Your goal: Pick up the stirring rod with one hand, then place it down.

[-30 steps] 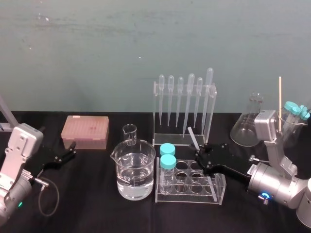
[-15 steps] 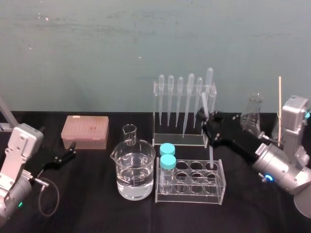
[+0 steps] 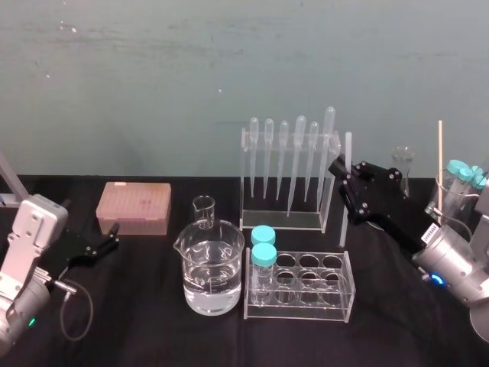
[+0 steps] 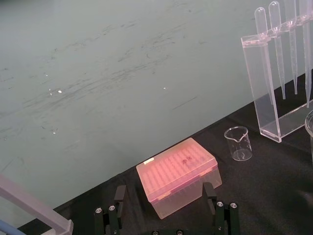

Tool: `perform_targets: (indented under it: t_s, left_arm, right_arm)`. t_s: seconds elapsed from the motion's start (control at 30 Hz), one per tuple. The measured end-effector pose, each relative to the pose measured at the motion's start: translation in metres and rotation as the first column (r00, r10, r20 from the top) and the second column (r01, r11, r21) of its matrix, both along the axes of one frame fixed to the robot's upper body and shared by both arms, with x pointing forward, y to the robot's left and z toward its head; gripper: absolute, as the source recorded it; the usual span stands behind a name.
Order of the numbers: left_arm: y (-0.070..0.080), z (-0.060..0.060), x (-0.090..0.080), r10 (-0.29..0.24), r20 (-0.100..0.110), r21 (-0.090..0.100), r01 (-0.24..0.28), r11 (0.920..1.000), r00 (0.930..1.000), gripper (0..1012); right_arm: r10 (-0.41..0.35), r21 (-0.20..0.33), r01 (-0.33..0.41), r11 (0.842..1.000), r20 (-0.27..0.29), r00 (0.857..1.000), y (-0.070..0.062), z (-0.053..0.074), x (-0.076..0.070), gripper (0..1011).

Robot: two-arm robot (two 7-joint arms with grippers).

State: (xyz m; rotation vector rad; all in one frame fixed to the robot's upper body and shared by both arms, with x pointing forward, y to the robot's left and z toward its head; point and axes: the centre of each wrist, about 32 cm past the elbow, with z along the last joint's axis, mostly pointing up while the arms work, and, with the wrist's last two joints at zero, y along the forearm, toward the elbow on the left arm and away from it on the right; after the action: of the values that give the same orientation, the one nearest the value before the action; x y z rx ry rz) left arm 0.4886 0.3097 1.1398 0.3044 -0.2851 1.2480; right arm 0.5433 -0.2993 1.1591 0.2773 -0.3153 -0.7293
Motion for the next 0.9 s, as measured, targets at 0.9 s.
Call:
perform_targets:
  t_s: [0.9]
  left_arm:
    - [0.0000,0.0000,0.0000,0.000,0.000,0.000,0.000,1.0000,1.0000,1000]
  right_arm:
    - [0.001,-0.012,-0.001,1.000,-0.021,1.000,-0.0032,-0.0057,-0.0027,67]
